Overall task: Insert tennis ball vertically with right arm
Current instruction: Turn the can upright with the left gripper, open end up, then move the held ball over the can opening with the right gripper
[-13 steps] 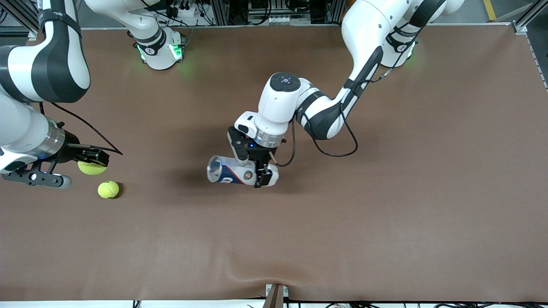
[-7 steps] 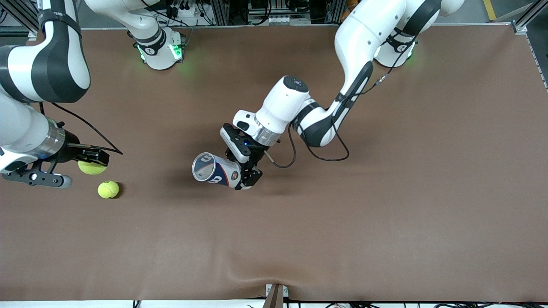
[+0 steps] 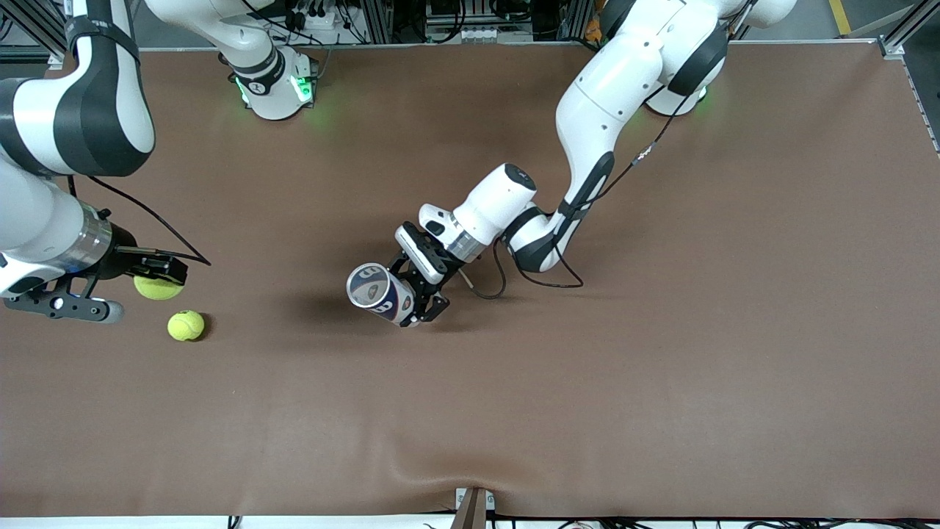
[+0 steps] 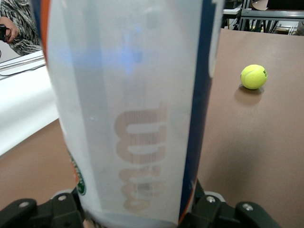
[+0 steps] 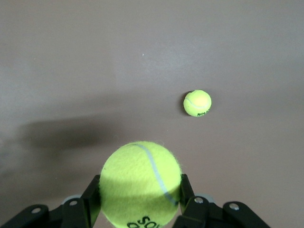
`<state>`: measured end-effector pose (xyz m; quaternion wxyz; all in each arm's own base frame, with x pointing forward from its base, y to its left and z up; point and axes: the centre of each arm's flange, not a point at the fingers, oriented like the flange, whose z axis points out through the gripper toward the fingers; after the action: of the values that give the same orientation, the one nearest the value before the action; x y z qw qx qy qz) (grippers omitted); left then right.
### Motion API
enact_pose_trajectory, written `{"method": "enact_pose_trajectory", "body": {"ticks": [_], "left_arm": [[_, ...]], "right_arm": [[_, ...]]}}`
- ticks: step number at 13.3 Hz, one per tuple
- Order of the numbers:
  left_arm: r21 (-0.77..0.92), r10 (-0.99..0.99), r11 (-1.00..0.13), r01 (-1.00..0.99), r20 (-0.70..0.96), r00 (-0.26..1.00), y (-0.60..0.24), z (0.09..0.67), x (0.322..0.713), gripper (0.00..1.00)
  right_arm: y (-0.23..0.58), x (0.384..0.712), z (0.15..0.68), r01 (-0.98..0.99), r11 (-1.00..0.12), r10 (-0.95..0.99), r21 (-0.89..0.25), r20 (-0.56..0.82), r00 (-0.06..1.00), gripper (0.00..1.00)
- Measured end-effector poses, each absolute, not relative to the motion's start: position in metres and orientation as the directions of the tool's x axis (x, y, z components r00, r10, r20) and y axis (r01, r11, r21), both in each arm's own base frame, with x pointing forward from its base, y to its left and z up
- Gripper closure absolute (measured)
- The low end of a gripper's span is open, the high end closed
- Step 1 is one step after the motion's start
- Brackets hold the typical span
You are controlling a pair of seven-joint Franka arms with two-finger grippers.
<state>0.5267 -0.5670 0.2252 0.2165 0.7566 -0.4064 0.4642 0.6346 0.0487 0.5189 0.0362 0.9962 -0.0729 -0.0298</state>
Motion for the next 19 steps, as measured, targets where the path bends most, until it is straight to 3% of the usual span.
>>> {"method": "enact_pose_trajectory", "body": {"ticks": [8, 19], "left_arm": [[-0.02, -0.42, -0.576, -0.817, 0.865, 0.275, -0.553, 0.147, 0.512, 0.2], [-0.019, -0.415, -0.576, -0.817, 0.868, 0.272, -0.552, 0.145, 0.512, 0.19]], "right_arm": [[0.092, 0.632, 0.512, -0.11, -0.991, -0.114, 0.073, -0.064, 0.991, 0.33], [0.23, 0.622, 0.483, -0.38, -0.925, -0.38, 0.021, -0.029, 0.924, 0.33]]}}
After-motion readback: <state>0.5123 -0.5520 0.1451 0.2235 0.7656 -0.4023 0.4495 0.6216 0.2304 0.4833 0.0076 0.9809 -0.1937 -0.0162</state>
